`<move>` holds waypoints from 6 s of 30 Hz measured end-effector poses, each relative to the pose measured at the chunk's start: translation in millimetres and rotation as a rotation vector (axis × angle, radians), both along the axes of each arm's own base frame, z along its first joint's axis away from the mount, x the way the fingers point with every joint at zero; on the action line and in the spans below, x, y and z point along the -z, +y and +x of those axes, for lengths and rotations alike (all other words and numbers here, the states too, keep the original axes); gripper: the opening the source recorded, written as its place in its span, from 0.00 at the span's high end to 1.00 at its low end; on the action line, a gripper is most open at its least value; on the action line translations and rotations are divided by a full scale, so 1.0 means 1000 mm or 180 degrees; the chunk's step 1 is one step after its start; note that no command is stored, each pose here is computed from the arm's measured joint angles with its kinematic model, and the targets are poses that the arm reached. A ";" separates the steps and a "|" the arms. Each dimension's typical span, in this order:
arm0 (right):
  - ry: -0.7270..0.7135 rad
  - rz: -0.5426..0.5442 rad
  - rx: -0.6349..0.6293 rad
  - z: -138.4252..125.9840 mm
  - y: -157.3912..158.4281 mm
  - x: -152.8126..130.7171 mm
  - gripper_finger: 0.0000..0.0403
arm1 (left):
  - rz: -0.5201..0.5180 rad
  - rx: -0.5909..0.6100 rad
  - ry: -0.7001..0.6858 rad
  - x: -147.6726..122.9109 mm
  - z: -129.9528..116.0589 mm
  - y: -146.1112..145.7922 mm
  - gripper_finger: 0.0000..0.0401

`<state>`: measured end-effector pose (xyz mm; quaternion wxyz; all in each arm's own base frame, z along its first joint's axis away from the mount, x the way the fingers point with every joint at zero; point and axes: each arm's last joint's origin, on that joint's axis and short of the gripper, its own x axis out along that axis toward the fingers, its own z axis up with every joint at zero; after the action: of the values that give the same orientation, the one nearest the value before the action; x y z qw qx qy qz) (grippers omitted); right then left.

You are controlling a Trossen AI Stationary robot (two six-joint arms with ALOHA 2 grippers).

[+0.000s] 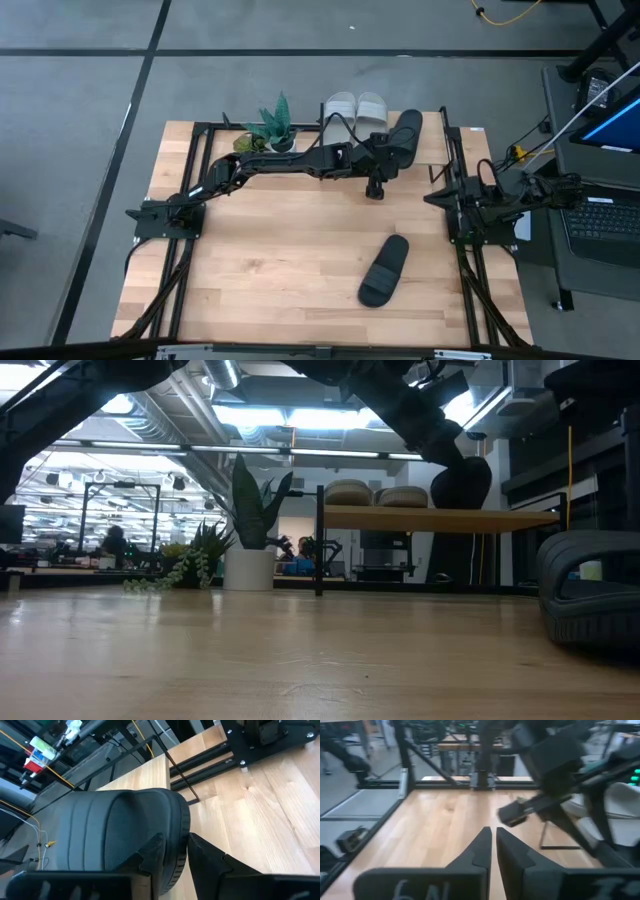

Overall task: Pick and place slides into the shelf
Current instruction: Put the top black slipper on the shelf

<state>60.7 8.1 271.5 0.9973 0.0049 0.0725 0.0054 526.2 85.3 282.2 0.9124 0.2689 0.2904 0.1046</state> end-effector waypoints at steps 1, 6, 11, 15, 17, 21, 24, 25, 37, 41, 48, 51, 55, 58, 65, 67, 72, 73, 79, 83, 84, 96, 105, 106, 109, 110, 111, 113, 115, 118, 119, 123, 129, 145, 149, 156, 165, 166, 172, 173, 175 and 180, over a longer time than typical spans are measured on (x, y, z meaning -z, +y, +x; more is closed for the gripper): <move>0.0001 0.0008 -0.0059 0.000 0.001 0.000 0.92 | 0.0001 0.0000 -0.0007 0.000 0.000 0.000 0.79; 0.0006 0.0026 -0.0180 0.000 0.002 0.000 0.91 | 0.0005 -0.0001 -0.0039 -0.001 0.001 0.000 0.72; 0.0007 0.0028 -0.0191 0.000 0.002 0.000 0.91 | -0.0087 -0.0062 -0.0074 -0.001 0.000 0.002 0.68; 0.0006 0.0028 -0.0191 0.000 0.002 0.000 0.91 | -0.0134 -0.0089 -0.0093 -0.001 0.000 0.002 0.68; 0.0007 0.0028 -0.0192 0.000 0.002 0.000 0.91 | -0.0133 -0.0075 -0.0093 -0.001 0.001 -0.001 0.68; 0.0009 0.0028 -0.0192 0.000 0.002 0.000 0.91 | -0.0134 -0.0039 -0.0091 -0.001 0.001 -0.006 0.67; 0.0009 0.0028 -0.0192 0.000 0.002 0.000 0.91 | -0.0116 0.0008 -0.0067 0.000 0.002 -0.012 0.67; 0.0009 0.0027 -0.0192 0.000 0.002 0.000 0.91 | -0.0095 0.0033 -0.0058 0.000 0.002 -0.014 0.67; 0.0018 0.0034 -0.0191 0.001 0.002 0.000 0.91 | 0.0328 0.0079 0.0021 -0.068 -0.036 -0.057 0.72; 0.0015 0.0032 -0.0189 0.001 0.002 0.000 0.91 | 0.0175 0.0053 0.0097 -0.090 -0.058 -0.069 0.84; 0.0065 -0.0295 -0.0226 0.009 0.004 0.000 0.95 | -0.0084 -0.0195 0.0151 -0.111 -0.086 -0.085 0.98; 0.0123 -0.0449 -0.0199 0.018 0.006 -0.001 0.99 | -0.0001 -0.0292 0.0282 -0.109 -0.090 -0.090 1.00; 0.0280 -0.0547 -0.0094 0.029 0.007 -0.009 0.98 | -0.0032 -0.0403 0.0554 -0.102 -0.096 -0.089 1.00; 0.0361 -0.0573 -0.0057 0.037 0.009 -0.023 0.98 | -0.0147 -0.0627 0.0727 -0.096 -0.102 -0.077 1.00; 0.0914 -0.0466 -0.0004 0.054 0.012 -0.044 0.97 | -0.0262 -0.0696 0.0906 -0.092 -0.107 -0.071 1.00; 0.1036 -0.0495 -0.0005 0.059 0.013 -0.046 0.96 | -0.0335 -0.0636 0.0910 -0.091 -0.106 -0.071 1.00; 0.1111 -0.0519 -0.0010 0.067 0.016 -0.043 0.97 | -0.0513 -0.0463 0.0769 -0.077 -0.096 -0.077 1.00; 0.1131 -0.0527 -0.0010 0.068 0.016 -0.042 0.98 | -0.0547 -0.0401 0.0785 -0.068 -0.092 -0.080 1.00; 0.1104 -0.0573 0.0140 0.064 0.013 -0.040 0.97 | -0.0758 -0.0108 0.0858 -0.020 -0.081 -0.089 1.00; 0.1085 -0.0543 0.0174 0.061 0.012 -0.043 0.96 | -0.0760 -0.0120 0.0766 -0.008 -0.080 -0.086 1.00; 0.1090 -0.0525 0.0191 0.061 0.011 -0.043 0.96 | -0.0747 -0.0107 0.0748 -0.009 -0.082 -0.086 1.00; 0.1257 -0.0782 0.0718 0.071 0.001 -0.039 0.88 | -0.0815 -0.0071 -0.0002 -0.023 -0.154 -0.082 1.00; 0.1498 -0.0765 0.0976 0.093 -0.010 -0.035 0.75 | -0.0870 -0.0135 -0.0598 -0.013 -0.217 -0.070 1.00; 0.1560 -0.0768 0.0996 0.096 -0.011 -0.035 0.74 | -0.0869 -0.0140 -0.0636 -0.011 -0.221 -0.069 1.00; 0.1705 -0.0761 0.1059 0.106 -0.014 -0.040 0.71 | -0.0875 -0.0183 -0.0675 -0.007 -0.237 -0.066 1.00; 0.1817 -0.0765 0.1077 0.109 -0.015 -0.039 0.71 | -0.0892 -0.0205 -0.0694 -0.005 -0.241 -0.065 1.00; 0.1930 -0.0746 0.1099 0.112 -0.017 -0.038 0.70 | -0.0910 -0.0223 -0.0735 -0.003 -0.244 -0.064 1.00; 0.2149 -0.0701 0.1161 0.117 -0.019 -0.037 0.70 | -0.0915 -0.0251 -0.0737 0.002 -0.252 -0.062 1.00; 0.2393 -0.0659 0.1238 0.119 -0.023 -0.034 0.70 | -0.0909 -0.0275 -0.0805 0.004 -0.258 -0.060 1.00; 0.2619 -0.0633 0.1349 0.123 -0.030 -0.028 0.70 | -0.0932 -0.0377 -0.0770 0.013 -0.268 -0.054 1.00; 0.2663 -0.0632 0.1379 0.124 -0.032 -0.027 0.70 | -0.0944 -0.0409 -0.0793 0.016 -0.269 -0.052 1.00; 0.2732 -0.0572 0.1521 0.126 -0.042 -0.024 0.70 | -0.0975 -0.0471 -0.0835 0.020 -0.273 -0.048 1.00; 0.2891 -0.0363 0.1623 0.129 -0.050 -0.017 0.70 | -0.0964 -0.0473 -0.0811 0.022 -0.274 -0.048 1.00; 0.3174 -0.0458 0.1479 0.146 -0.052 -0.001 0.70 | -0.0959 -0.0474 -0.0785 0.023 -0.274 -0.048 1.00; 0.3186 -0.0582 0.1626 0.146 -0.054 -0.001 0.70 | -0.0959 -0.0475 -0.0785 0.023 -0.274 -0.048 1.00; 0.3248 -0.0629 0.1668 0.144 -0.054 0.000 0.80 | -0.0961 -0.0475 -0.0786 0.023 -0.274 -0.048 1.00; 0.3339 -0.0756 0.1639 0.142 -0.054 0.000 0.95 | -0.0969 -0.0480 -0.0789 0.023 -0.274 -0.048 1.00; 0.3356 -0.0803 0.1616 0.142 -0.054 0.000 0.95 | -0.0969 -0.0480 -0.0789 0.023 -0.274 -0.048 1.00; 0.3450 -0.1154 0.1636 0.141 -0.056 0.000 0.95 | -0.0969 -0.0480 -0.0786 0.023 -0.274 -0.048 1.00; 0.3467 -0.1207 0.1604 0.141 -0.056 0.000 0.95 | -0.0970 -0.0480 -0.0787 0.023 -0.274 -0.048 1.00; 0.3503 -0.1306 0.1523 0.141 -0.056 0.000 0.95 | -0.0970 -0.0479 -0.0786 0.023 -0.274 -0.048 1.00; 0.3587 -0.1552 0.1329 0.141 -0.057 0.000 0.95 | -0.0969 -0.0479 -0.0786 0.023 -0.274 -0.048 1.00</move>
<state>201.9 -49.0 271.8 0.7590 -0.2055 0.5815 -0.2086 252.2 37.3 259.5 0.9607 0.0906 0.2081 0.1596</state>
